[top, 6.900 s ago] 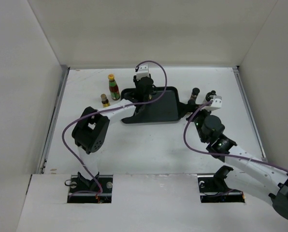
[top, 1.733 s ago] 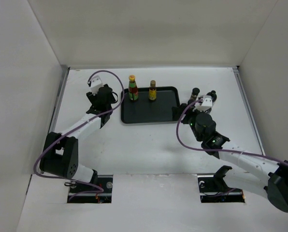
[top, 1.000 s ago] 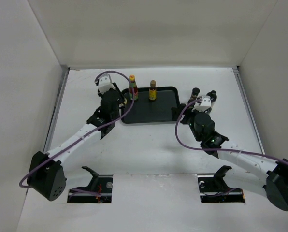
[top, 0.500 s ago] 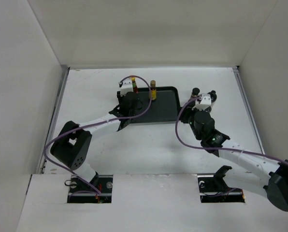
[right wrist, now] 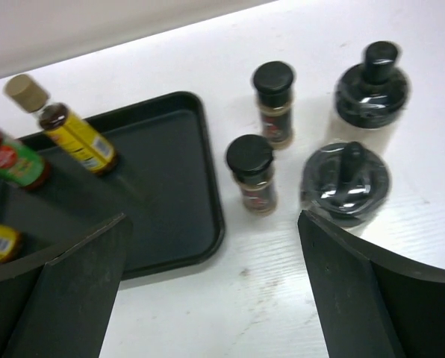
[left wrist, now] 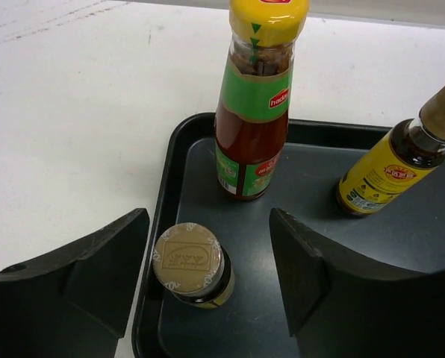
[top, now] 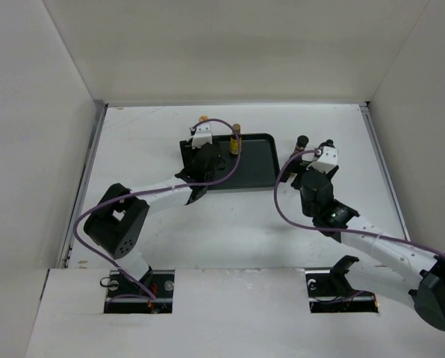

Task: Organize the condiment bottles

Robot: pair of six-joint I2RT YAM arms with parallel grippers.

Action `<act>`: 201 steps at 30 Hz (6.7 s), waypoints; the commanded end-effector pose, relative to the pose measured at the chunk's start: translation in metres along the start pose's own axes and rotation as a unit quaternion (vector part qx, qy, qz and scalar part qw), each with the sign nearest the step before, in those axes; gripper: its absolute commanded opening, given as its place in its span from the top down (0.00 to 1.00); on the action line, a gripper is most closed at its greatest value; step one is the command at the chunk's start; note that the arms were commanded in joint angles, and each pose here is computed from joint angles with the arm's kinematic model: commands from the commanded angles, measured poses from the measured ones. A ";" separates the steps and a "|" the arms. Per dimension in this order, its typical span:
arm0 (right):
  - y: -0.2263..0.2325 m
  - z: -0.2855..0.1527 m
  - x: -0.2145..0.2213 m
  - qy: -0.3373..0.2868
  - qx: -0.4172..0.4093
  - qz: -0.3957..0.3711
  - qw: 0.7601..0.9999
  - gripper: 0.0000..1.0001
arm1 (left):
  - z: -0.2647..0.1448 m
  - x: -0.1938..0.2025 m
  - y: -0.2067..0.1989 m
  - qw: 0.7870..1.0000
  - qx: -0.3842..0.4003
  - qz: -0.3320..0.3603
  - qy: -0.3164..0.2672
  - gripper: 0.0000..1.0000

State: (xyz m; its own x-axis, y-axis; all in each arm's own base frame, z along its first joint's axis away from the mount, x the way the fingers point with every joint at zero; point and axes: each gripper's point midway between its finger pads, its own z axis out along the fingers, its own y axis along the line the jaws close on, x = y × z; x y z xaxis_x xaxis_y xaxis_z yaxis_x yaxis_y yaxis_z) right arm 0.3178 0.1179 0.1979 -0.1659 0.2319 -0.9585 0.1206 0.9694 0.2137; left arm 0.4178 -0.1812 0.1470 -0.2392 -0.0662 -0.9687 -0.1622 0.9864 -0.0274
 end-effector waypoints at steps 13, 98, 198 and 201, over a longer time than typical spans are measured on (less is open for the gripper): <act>-0.073 0.025 -0.009 -0.001 0.136 0.032 0.990 0.00 | -0.092 -0.077 -0.004 0.983 0.114 -0.113 -0.085 0.11; 0.018 0.058 -0.016 0.030 0.028 -0.007 0.999 0.00 | -0.131 -0.029 0.077 0.970 0.115 -0.187 -0.106 0.04; -0.046 0.201 0.018 0.107 0.141 -0.034 0.984 0.42 | -0.132 -0.022 0.060 0.961 0.143 -0.210 -0.114 0.04; -0.046 0.196 0.008 0.093 0.143 -0.028 0.985 0.58 | -0.132 -0.021 0.060 0.961 0.142 -0.209 -0.113 0.04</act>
State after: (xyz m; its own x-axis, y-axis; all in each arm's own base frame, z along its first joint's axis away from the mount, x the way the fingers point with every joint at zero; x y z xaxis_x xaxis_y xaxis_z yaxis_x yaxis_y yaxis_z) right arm 0.4909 0.0581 0.1089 -0.4464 0.1791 -0.8767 0.3655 0.9308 0.0040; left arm 0.2855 -0.1356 0.1797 -0.0311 -0.4057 -0.9135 0.0449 0.9124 -0.4067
